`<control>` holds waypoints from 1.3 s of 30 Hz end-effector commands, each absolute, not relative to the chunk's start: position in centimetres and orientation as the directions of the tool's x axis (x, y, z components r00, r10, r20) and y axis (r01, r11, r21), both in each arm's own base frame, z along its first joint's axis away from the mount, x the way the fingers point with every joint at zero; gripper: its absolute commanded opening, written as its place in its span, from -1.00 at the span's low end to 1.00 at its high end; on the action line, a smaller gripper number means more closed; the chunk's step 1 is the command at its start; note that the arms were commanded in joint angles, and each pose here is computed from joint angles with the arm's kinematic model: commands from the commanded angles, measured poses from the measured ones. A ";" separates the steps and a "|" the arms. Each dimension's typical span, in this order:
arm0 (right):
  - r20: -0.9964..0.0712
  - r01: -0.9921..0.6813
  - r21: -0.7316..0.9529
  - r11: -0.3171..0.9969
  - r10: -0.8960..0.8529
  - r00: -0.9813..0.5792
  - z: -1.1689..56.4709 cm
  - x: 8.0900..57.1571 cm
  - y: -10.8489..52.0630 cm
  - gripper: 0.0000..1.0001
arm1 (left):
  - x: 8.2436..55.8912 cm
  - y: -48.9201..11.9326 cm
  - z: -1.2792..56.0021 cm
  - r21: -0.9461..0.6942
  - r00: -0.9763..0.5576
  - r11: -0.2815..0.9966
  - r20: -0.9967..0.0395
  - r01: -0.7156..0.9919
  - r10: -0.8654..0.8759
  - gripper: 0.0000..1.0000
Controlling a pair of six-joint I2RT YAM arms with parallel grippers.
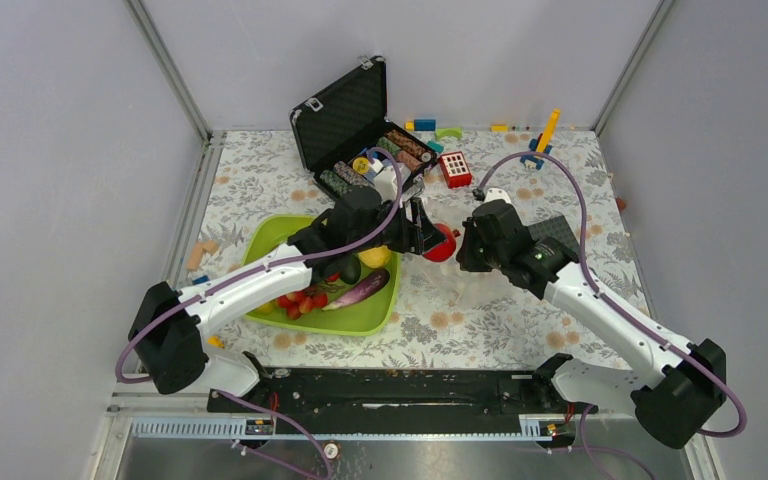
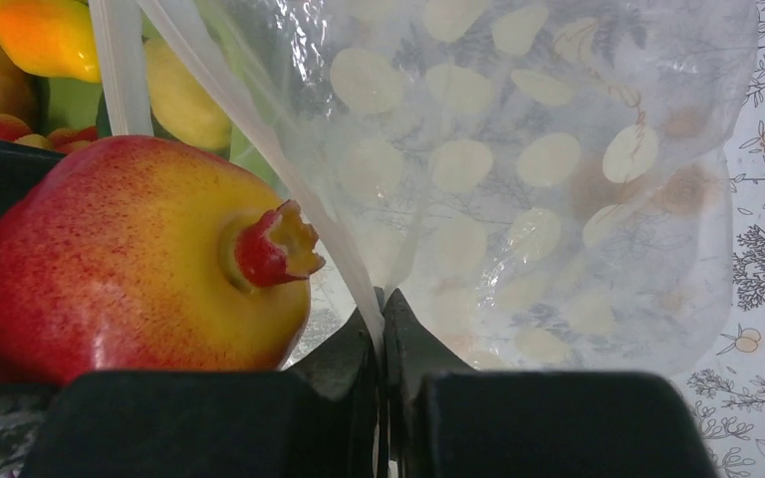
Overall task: Place the food in the zip-top bag and seal the zipper
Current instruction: Place the fake fruit in the zipper food storage bag, then pick up the fake fruit from the bin.
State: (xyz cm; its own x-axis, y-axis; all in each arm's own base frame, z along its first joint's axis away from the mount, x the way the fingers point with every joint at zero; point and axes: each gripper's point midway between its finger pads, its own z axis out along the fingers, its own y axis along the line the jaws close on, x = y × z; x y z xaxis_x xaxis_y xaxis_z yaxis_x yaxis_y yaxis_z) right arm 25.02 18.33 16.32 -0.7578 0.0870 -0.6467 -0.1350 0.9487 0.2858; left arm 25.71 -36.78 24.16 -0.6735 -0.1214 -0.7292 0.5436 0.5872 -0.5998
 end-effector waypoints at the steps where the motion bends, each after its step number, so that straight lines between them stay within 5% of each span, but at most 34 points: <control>1: -0.675 -0.105 0.346 0.932 0.169 -0.718 18.0 25.7 18.3 -0.88 | 25.7 -36.8 25.9 -0.611 -0.643 0.557 -0.747 0.563 -0.170 -0.50; 11: -0.636 -0.124 0.440 0.889 0.211 -0.742 19.1 25.2 19.9 -0.87 | 26.0 -36.9 25.5 -0.617 -0.646 0.562 -0.742 0.551 -0.181 -0.48; 14: -0.635 -0.127 0.446 0.886 0.213 -0.742 19.3 25.1 19.9 -0.86 | 26.1 -36.8 25.6 -0.616 -0.646 0.570 -0.741 0.544 -0.184 -0.20; 21: -0.646 -0.125 0.434 0.892 0.212 -0.733 19.2 25.1 19.5 -0.86 | 26.0 -36.7 25.9 -0.619 -0.648 0.566 -0.739 0.545 -0.185 0.96; 35: -0.714 -0.093 0.316 0.944 0.173 -0.678 20.1 25.9 16.9 -0.87 | 23.7 -34.6 29.3 -0.600 -0.595 0.521 -0.778 0.607 -0.201 0.98; 39: -0.733 -0.075 0.245 0.967 0.134 -0.667 20.4 26.1 15.6 -0.87 | 23.9 -31.7 28.6 -0.556 -0.569 0.621 -0.796 0.552 -0.206 0.97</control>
